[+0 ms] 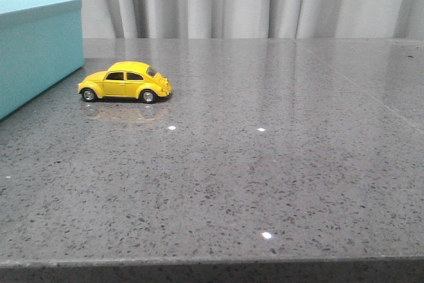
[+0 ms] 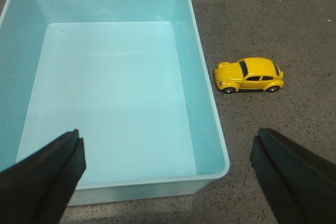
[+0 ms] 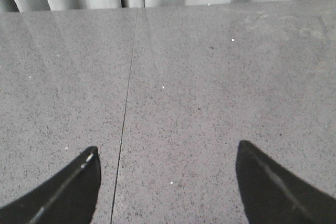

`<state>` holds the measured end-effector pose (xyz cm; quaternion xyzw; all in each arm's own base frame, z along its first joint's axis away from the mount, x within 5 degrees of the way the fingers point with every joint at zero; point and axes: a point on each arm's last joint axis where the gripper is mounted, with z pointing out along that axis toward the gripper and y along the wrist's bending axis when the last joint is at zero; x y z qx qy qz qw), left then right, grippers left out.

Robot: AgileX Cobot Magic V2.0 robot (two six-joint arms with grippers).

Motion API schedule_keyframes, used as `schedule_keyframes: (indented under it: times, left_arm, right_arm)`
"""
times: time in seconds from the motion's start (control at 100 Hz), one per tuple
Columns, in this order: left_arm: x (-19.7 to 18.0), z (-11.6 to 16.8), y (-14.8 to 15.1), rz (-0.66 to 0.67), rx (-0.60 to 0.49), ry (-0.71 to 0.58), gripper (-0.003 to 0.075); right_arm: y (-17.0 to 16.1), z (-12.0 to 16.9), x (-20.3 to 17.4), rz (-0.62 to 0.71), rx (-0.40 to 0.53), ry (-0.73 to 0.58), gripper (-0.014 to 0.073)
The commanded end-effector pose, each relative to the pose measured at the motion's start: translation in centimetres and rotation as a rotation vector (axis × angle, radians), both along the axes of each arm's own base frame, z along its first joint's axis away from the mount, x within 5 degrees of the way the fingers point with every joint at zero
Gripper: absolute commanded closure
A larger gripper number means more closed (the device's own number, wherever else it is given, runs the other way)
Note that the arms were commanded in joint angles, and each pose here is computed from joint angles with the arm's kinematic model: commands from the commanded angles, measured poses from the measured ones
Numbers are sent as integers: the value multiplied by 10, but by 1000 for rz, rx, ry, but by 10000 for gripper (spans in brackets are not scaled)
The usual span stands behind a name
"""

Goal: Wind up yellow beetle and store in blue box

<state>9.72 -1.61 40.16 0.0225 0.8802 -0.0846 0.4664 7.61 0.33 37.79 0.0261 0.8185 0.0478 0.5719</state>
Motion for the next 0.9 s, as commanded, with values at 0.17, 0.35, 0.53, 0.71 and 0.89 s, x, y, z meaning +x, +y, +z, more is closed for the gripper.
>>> schedule_keyframes:
  times: [0.17, 0.35, 0.53, 0.71, 0.89]
  left_arm:
    - [2, 14, -1, 0, -20, -88, 92]
    - [2, 14, -1, 0, -20, -88, 92]
    - [2, 14, -1, 0, -20, -86, 92]
    - [2, 14, -1, 0, -20, -86, 92]
    - [2, 14, -1, 0, -20, -86, 92]
  right_arm:
    - [4, 20, 19, 29, -30, -148, 45]
    - [13, 17, 56, 69, -30, -117, 45]
    - [38, 16, 92, 177, -7, -59, 45]
    - [75, 20, 119, 316, -8, -38, 45]
    - [105, 20, 140, 384, 39, -13, 46]
